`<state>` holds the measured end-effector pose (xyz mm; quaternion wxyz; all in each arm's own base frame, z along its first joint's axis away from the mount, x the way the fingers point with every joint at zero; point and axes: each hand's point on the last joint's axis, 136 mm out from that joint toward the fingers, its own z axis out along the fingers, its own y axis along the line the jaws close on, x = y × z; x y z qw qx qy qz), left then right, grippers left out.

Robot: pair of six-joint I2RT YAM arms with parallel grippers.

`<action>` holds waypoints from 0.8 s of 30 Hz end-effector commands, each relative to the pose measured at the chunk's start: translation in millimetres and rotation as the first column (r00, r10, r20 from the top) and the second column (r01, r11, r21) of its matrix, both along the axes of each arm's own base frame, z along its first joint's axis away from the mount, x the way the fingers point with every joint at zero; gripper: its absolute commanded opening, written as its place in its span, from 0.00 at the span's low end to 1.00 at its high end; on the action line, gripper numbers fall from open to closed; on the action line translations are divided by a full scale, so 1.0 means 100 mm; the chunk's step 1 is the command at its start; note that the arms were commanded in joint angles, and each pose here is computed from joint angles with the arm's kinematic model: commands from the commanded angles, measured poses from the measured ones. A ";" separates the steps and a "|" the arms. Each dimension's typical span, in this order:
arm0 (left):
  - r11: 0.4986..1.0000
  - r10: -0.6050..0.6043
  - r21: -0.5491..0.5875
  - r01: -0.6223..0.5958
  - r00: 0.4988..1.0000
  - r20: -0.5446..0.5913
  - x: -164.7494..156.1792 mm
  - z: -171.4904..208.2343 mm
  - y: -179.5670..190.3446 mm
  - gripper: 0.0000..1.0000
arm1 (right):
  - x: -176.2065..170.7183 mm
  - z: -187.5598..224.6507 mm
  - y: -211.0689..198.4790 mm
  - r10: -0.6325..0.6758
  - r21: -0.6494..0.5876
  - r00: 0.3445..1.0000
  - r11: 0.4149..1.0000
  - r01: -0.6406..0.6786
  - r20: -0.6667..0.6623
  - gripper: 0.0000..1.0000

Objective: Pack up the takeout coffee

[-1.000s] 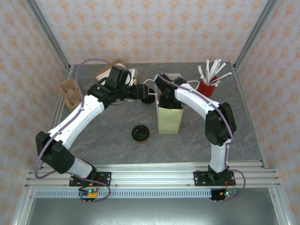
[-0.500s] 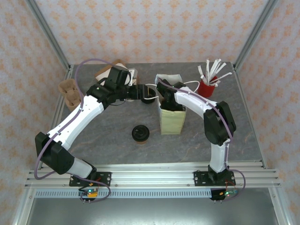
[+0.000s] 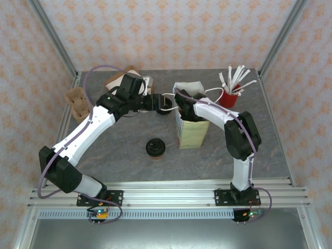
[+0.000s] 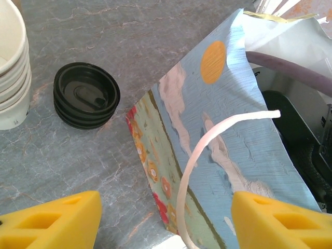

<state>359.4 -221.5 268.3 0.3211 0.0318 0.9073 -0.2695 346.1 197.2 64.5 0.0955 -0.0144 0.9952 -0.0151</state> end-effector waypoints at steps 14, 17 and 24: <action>0.999 0.023 0.023 -0.024 0.999 0.046 -0.10 0.12 0.11 0.68 | 0.01 0.30 -0.08 0.040 -0.016 0.998 0.999 -0.039 0.045 0.66; 0.999 0.023 0.024 -0.025 0.999 0.049 -0.11 0.13 0.12 0.68 | 0.01 0.37 -0.09 0.044 -0.017 0.997 0.999 -0.043 0.055 0.69; 0.999 0.023 0.025 -0.024 0.999 0.049 -0.12 0.12 0.12 0.68 | 0.01 0.50 -0.11 0.043 -0.013 0.996 0.999 -0.043 0.077 0.79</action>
